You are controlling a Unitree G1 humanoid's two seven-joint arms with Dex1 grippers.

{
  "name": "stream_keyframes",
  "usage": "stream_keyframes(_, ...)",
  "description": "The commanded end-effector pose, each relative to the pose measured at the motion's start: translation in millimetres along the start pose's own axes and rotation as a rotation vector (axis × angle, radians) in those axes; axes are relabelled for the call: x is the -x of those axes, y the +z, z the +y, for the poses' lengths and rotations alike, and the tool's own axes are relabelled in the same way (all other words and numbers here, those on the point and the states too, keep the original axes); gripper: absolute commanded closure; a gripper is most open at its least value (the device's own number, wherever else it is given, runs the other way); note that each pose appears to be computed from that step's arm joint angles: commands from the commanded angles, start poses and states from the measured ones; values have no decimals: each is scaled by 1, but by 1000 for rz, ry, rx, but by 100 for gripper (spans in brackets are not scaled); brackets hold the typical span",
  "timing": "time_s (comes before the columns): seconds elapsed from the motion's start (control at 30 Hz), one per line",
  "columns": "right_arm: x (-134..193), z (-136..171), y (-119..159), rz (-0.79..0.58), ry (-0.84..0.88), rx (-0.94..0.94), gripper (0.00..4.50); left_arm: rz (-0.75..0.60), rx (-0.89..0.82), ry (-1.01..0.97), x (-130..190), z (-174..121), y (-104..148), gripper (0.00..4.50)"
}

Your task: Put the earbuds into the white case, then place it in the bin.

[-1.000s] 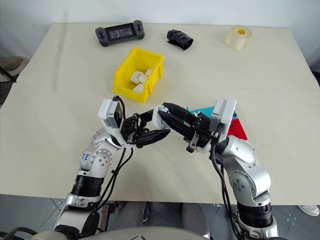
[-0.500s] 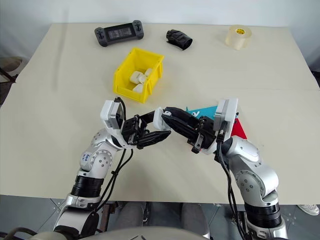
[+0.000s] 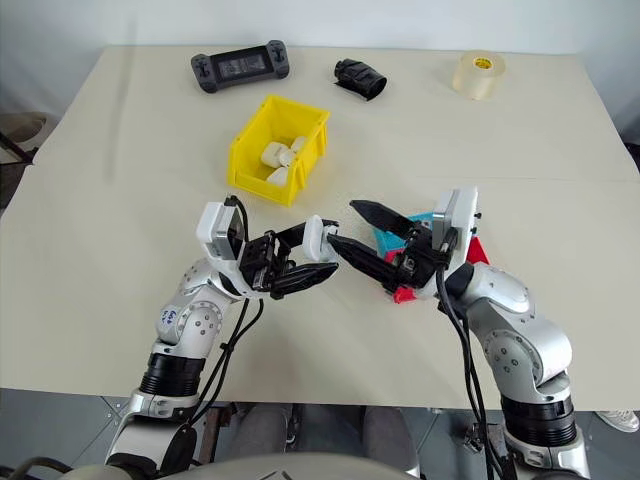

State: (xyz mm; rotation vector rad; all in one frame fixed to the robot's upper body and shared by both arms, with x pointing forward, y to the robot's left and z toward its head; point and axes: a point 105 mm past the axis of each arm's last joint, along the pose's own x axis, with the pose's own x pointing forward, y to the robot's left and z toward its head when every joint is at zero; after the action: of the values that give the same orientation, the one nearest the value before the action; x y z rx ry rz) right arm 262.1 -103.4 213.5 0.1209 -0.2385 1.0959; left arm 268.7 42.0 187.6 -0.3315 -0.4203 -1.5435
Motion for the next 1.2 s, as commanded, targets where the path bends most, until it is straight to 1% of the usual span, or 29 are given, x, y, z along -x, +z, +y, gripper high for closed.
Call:
stream_keyframes(0.03, 27, -6, 16, 43, -17, 81, 2, 8, -91, -29, 3, -7, 13, 169)
stream_keyframes(0.1, 66, -27, 12, 167, -117, 161, 2, 51, -113, -15, 15, -8, 8, 169)
stream_keyframes(0.17, 95, -37, 6, 266, -169, 228, 2, 74, -119, -11, 22, -10, 4, 169)
stream_keyframes(0.33, 152, -55, 1, 357, -295, 310, 2, 84, -126, 8, 27, -16, -3, 169)
stream_keyframes(0.4, 164, -58, -4, 399, -322, 340, 2, 81, -125, 10, 26, -18, -6, 169)
stream_keyframes(0.57, 173, -60, -11, 439, -338, 404, 2, 63, -124, -16, 17, -21, -8, 169)
stream_keyframes(0.63, 172, -61, -10, 440, -333, 405, 2, 60, -124, -32, 14, -22, -8, 169)
stream_keyframes(0.77, 149, -66, 1, 457, -259, 398, 2, 70, -111, -75, 11, -28, -10, 169)
stream_keyframes(0.8, 141, -70, 1, 501, -236, 377, 2, 84, -107, -96, 11, -31, -12, 169)
stream_keyframes(0.87, 129, -78, -2, 638, -202, 347, 2, 102, -97, -116, 13, -35, -14, 169)
stream_keyframes(0.9, 120, -80, 1, 664, -175, 342, 2, 112, -92, -121, 14, -37, -16, 169)
stream_keyframes(0.97, 102, -83, 9, 659, -140, 331, 2, 131, -90, -134, 16, -40, -19, 169)
stream_keyframes(1.07, 76, -96, 10, 797, -88, 328, 2, 138, -84, -133, 16, -42, -22, 169)
stream_keyframes(1.13, 64, -101, 10, 836, -77, 309, 2, 139, -84, -130, 15, -42, -23, 169)
stream_keyframes(1.2, 52, -108, 8, 876, -57, 338, 2, 138, -85, -129, 15, -43, -24, 169)
